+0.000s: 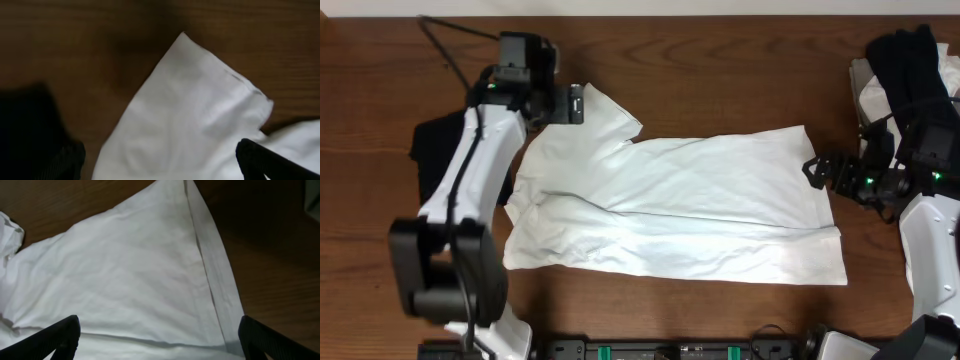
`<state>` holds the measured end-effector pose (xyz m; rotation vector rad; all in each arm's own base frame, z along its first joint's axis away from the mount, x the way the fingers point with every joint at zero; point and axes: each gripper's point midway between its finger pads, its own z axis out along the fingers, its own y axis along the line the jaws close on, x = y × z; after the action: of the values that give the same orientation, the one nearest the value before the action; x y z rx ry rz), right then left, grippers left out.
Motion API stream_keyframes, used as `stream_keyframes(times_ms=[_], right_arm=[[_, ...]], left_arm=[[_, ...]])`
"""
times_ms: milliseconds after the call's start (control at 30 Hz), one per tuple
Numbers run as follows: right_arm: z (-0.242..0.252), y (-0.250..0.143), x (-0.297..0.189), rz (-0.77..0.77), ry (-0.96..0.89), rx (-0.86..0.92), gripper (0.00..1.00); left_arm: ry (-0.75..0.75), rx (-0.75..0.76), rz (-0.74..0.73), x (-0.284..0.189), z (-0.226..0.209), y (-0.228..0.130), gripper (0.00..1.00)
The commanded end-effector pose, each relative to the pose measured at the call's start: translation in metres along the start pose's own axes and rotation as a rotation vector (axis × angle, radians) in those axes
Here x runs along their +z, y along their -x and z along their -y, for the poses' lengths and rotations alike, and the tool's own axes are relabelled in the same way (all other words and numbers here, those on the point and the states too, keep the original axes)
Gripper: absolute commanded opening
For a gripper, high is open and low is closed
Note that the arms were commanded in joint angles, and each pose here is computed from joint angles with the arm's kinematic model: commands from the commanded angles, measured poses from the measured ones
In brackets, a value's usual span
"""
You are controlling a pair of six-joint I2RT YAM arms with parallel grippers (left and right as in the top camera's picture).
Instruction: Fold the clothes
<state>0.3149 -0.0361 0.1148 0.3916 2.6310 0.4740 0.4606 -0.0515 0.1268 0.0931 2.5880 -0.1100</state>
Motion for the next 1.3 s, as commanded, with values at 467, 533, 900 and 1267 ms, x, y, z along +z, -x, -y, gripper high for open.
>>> stream_keyframes(times_ms=[467, 533, 900, 1267], right_arm=[[-0.004, -0.003, -0.003, -0.018, 0.005, -0.017, 0.99], [-0.004, -0.003, -0.003, -0.020, 0.005, -0.017, 0.99], [-0.004, -0.005, -0.003, -0.028, 0.004, -0.013, 0.95], [-0.004, -0.010, -0.003, -0.048, 0.003, -0.016, 0.93]], left_arm=[[-0.011, 0.119, -0.094, 0.102, -0.009, -0.028, 0.98], [-0.010, 0.116, -0.107, 0.108, -0.010, -0.033, 0.98], [-0.045, 0.108, -0.158, 0.117, -0.006, -0.048, 0.93], [-0.029, 0.110, -0.090, 0.118, -0.010, -0.032, 0.94]])
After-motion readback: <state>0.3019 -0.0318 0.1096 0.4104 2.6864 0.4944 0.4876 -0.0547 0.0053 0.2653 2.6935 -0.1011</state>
